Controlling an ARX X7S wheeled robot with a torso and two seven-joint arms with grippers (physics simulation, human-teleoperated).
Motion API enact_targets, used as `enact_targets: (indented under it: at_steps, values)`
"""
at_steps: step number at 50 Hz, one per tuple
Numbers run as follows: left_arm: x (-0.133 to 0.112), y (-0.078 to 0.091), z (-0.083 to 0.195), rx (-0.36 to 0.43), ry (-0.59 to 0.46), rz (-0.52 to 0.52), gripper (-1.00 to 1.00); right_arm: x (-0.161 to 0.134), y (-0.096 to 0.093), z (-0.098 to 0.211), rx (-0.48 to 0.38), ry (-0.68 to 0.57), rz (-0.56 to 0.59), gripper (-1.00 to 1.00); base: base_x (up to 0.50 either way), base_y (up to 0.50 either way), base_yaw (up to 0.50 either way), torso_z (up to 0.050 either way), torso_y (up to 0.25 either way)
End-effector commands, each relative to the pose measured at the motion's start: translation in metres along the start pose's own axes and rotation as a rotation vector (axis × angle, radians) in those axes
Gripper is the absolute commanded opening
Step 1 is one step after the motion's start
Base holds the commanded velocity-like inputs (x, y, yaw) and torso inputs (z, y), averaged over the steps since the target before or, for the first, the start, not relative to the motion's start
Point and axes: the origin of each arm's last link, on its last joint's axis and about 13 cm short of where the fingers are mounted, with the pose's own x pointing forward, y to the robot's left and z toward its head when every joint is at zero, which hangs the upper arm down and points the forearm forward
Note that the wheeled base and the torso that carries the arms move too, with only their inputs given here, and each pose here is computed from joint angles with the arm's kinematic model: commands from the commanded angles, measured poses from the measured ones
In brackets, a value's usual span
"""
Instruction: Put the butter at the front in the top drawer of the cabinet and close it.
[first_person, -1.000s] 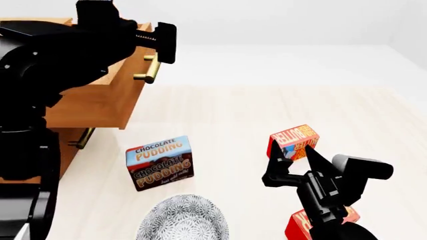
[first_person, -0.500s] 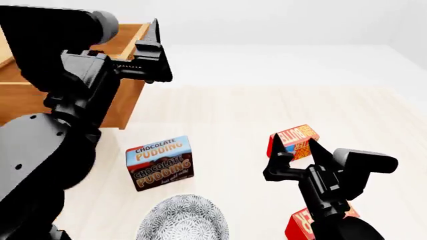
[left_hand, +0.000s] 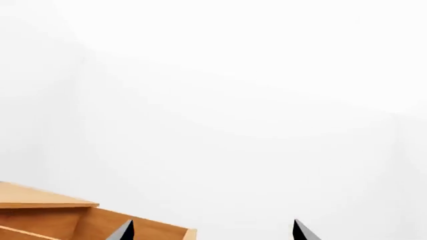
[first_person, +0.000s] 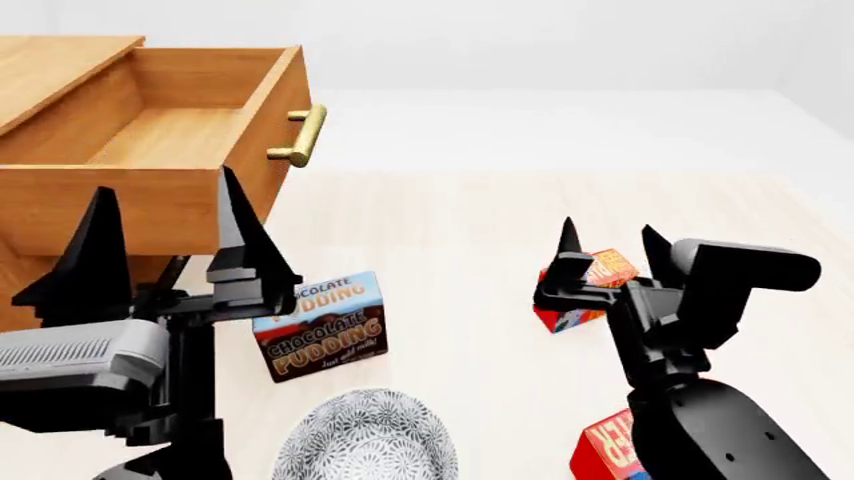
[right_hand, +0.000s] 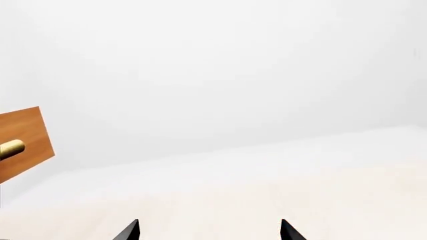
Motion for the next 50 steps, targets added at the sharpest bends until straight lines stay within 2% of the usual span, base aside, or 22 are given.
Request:
enact_targets:
  at_steps: [1, 3, 7, 11, 14, 21, 23, 29, 40, 50]
  values:
    - [-0.017, 0.005, -0.013, 0.019, -0.023, 0.037, 1.00, 0.024, 0.009, 0.037, -0.038, -0.027, -0.128, 1.00, 0.00, 0.00, 0.00, 0.000, 0.000]
    - [-0.016, 0.006, -0.014, 0.029, -0.026, 0.043, 1.00, 0.035, 0.016, 0.050, -0.013, 0.008, -0.166, 1.00, 0.00, 0.00, 0.00, 0.000, 0.000]
    - [-0.016, 0.007, -0.015, 0.034, -0.028, 0.047, 1.00, 0.056, 0.026, 0.071, 0.055, 0.041, -0.169, 1.00, 0.00, 0.00, 0.00, 0.000, 0.000]
    - [-0.013, 0.009, -0.015, 0.050, -0.029, 0.065, 1.00, 0.082, 0.031, 0.075, 0.160, 0.147, -0.144, 1.00, 0.00, 0.00, 0.00, 0.000, 0.000]
    - [-0.008, 0.012, -0.015, 0.058, -0.022, 0.094, 1.00, 0.097, 0.032, 0.082, 0.181, 0.172, -0.168, 1.00, 0.00, 0.00, 0.00, 0.000, 0.000]
    - [-0.003, 0.015, -0.014, 0.019, -0.049, 0.059, 1.00, 0.127, 0.034, 0.102, 0.225, 0.223, -0.247, 1.00, 0.00, 0.00, 0.00, 0.000, 0.000]
    - [-0.002, 0.016, -0.014, 0.044, -0.070, 0.048, 1.00, 0.132, 0.034, 0.106, 0.227, 0.226, -0.286, 1.00, 0.00, 0.00, 0.00, 0.000, 0.000]
    - [0.002, 0.019, -0.005, 0.062, -0.183, 0.054, 1.00, 0.139, 0.035, 0.107, 0.282, 0.252, -0.350, 1.00, 0.00, 0.00, 0.00, 0.000, 0.000]
    - [-0.003, 0.018, -0.003, 0.003, -0.238, 0.012, 1.00, 0.142, 0.029, 0.096, 0.315, 0.310, -0.403, 1.00, 0.00, 0.00, 0.00, 0.000, 0.000]
    - [-0.006, 0.018, -0.001, -0.008, -0.274, -0.005, 1.00, 0.135, 0.027, 0.087, 0.341, 0.354, -0.412, 1.00, 0.00, 0.00, 0.00, 0.000, -0.225]
